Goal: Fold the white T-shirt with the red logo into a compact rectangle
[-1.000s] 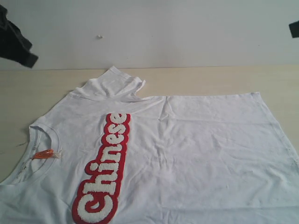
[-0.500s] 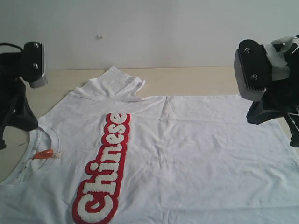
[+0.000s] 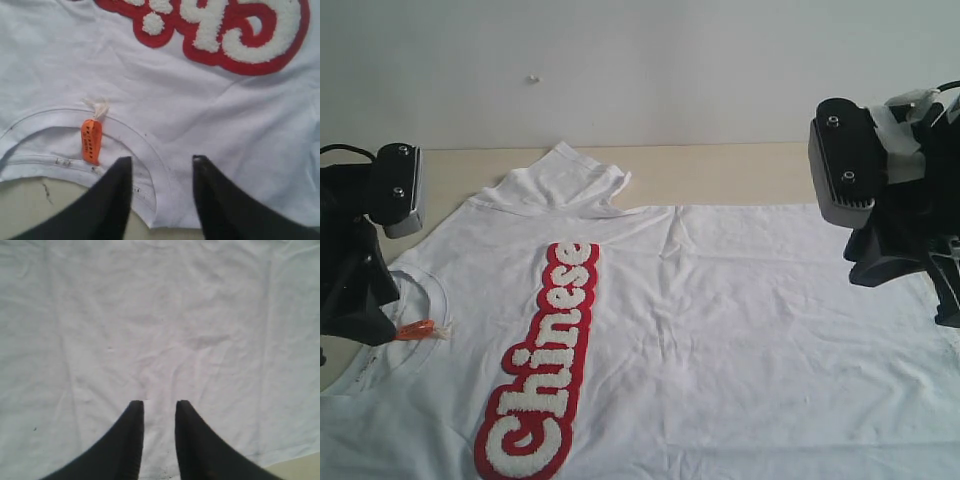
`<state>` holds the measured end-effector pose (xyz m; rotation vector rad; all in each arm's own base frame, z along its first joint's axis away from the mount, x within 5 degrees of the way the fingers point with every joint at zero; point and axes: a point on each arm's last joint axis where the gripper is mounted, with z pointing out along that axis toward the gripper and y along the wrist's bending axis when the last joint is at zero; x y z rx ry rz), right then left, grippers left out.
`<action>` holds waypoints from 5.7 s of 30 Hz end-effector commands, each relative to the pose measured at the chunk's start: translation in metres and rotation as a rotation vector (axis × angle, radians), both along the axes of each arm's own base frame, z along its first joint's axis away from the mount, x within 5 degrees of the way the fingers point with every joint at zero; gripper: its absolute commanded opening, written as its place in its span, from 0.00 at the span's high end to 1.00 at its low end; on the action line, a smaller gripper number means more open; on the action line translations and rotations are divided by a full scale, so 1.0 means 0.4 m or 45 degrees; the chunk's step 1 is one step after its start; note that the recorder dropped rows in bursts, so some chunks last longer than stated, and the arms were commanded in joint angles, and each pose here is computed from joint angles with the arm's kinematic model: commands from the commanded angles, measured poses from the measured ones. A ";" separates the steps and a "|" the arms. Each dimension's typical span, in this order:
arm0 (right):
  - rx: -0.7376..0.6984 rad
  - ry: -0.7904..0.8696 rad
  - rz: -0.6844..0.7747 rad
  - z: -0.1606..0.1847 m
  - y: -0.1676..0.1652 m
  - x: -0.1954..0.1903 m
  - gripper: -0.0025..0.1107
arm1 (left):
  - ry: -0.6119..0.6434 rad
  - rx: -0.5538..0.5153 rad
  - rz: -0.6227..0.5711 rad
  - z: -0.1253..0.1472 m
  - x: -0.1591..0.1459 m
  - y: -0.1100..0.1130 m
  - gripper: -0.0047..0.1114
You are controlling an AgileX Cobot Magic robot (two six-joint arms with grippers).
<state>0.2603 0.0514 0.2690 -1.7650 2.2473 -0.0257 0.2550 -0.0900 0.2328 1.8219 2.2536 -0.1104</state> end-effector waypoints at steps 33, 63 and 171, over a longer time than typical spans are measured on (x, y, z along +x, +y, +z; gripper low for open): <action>-0.114 0.150 0.024 -0.114 -0.005 0.055 0.14 | 0.026 0.239 -0.484 -0.096 0.139 -0.014 0.15; -0.145 0.071 0.127 -0.187 -0.034 0.117 0.14 | 0.022 0.153 -0.324 -0.163 0.201 -0.025 0.15; -0.065 0.209 -0.172 -0.312 -0.152 0.174 0.14 | 0.249 0.160 -0.214 -0.377 0.254 0.010 0.14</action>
